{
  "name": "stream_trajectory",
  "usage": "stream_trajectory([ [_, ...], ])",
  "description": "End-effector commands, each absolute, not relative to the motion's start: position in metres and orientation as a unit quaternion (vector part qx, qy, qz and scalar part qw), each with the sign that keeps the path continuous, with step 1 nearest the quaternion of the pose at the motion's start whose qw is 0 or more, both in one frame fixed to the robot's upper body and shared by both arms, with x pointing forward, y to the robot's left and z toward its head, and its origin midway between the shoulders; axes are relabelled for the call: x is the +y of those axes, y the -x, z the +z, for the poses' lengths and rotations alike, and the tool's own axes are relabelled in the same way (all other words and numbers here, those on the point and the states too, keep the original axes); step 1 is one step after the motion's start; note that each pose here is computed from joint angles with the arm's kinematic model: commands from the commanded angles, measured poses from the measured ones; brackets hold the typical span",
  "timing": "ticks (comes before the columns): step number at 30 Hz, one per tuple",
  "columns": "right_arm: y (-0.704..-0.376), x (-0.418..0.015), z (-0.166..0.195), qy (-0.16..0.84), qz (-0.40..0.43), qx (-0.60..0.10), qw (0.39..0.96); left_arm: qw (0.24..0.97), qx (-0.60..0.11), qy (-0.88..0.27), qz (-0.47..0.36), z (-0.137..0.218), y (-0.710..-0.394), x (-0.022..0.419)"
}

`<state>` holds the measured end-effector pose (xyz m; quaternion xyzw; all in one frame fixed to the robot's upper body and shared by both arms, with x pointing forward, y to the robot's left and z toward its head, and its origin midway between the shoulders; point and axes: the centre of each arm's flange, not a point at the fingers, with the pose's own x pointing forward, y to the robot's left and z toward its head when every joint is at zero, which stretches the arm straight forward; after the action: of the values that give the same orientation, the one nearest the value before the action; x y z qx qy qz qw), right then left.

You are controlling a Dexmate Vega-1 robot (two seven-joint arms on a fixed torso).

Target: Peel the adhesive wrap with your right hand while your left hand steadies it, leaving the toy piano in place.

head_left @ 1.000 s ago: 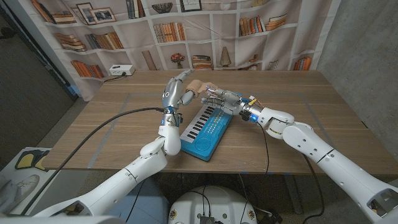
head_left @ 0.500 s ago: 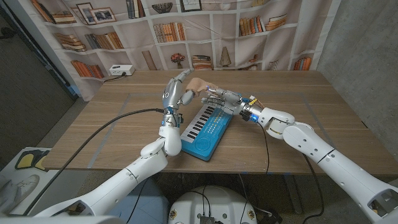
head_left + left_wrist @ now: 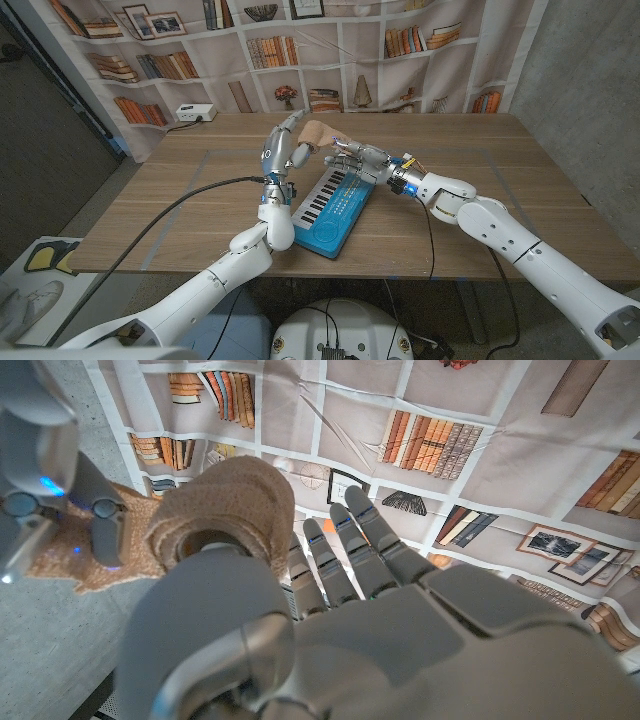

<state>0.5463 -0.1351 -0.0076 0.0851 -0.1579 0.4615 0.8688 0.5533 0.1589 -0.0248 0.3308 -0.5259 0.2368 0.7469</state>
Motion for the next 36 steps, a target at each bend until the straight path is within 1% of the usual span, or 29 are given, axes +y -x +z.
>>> stream_trajectory([
  [1,-0.544,-0.136,-0.007,-0.086,0.464,-0.16,0.867,0.749,-0.526,-0.323,0.241,-0.028,-0.556,0.157],
  [36,-0.542,-0.159,-0.002,-0.072,0.433,-0.172,0.882,0.744,-0.53,-0.317,0.257,-0.026,-0.551,0.166],
])
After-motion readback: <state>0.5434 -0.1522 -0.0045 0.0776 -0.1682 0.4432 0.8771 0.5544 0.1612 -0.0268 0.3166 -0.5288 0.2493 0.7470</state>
